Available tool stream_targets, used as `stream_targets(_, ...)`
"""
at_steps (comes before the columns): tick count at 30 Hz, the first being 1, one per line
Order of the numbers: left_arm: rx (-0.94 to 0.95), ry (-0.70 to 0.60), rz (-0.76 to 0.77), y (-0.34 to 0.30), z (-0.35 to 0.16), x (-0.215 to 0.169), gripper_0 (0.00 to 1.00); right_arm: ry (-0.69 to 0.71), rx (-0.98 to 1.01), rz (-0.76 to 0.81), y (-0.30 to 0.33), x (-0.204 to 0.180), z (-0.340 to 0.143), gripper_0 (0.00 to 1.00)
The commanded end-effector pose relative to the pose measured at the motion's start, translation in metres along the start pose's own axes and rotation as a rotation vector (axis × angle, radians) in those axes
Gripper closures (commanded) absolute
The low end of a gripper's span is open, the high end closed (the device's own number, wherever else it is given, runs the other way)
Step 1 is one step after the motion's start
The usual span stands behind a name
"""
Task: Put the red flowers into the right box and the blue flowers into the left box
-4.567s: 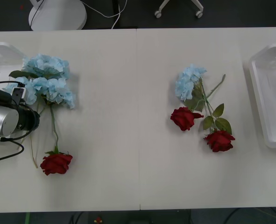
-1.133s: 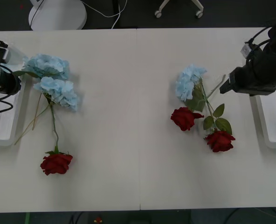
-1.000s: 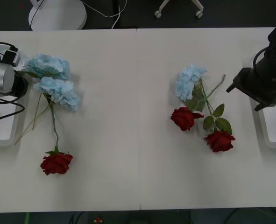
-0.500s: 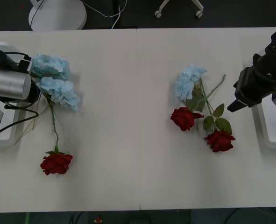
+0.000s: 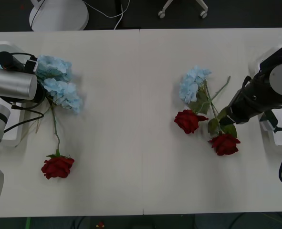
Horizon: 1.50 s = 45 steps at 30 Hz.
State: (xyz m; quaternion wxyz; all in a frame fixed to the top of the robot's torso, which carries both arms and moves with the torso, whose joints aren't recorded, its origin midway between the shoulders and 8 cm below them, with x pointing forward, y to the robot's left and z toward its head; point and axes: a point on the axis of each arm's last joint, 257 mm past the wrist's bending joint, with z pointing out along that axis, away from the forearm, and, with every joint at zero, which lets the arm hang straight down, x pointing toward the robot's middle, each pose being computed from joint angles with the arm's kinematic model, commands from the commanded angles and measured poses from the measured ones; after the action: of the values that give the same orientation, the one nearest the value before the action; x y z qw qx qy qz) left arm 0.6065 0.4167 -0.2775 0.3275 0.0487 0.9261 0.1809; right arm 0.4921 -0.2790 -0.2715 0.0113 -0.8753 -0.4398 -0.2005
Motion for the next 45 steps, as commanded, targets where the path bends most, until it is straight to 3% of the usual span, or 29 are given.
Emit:
stream_targets(1, 0.030, -0.069, 0.111, -0.030, -0.014, -0.042, 0.25, 0.005, 0.014, 0.026, -0.014, -0.001, 0.008, 0.07)
stream_targets(13, -0.096, -0.044, 0.094, 0.029, -0.040, -0.017, 0.25, -0.033, -0.007, 0.044, -0.023, 0.003, 0.046, 0.07)
stream_targets(22, 0.028, -0.051, 0.070, 0.000, -0.075, -0.015, 0.25, -0.055, -0.008, 0.052, -0.027, 0.004, 0.058, 0.07)
stream_targets(38, 0.065, -0.058, 0.152, -0.037, -0.055, -0.012, 0.25, -0.095, 0.027, 0.031, -0.034, -0.010, 0.071, 0.07)
stream_targets(40, 0.062, -0.054, 0.158, -0.039, -0.048, -0.014, 0.25, -0.098, 0.026, 0.028, -0.033, -0.012, 0.072, 0.15)
stream_targets(42, 0.054, -0.051, 0.166, -0.039, -0.042, -0.018, 0.25, -0.099, 0.025, 0.023, -0.032, -0.012, 0.072, 0.29)
stream_targets(45, 0.048, -0.049, 0.161, -0.039, -0.034, -0.022, 0.25, -0.100, 0.026, 0.018, -0.033, -0.013, 0.072, 0.59)
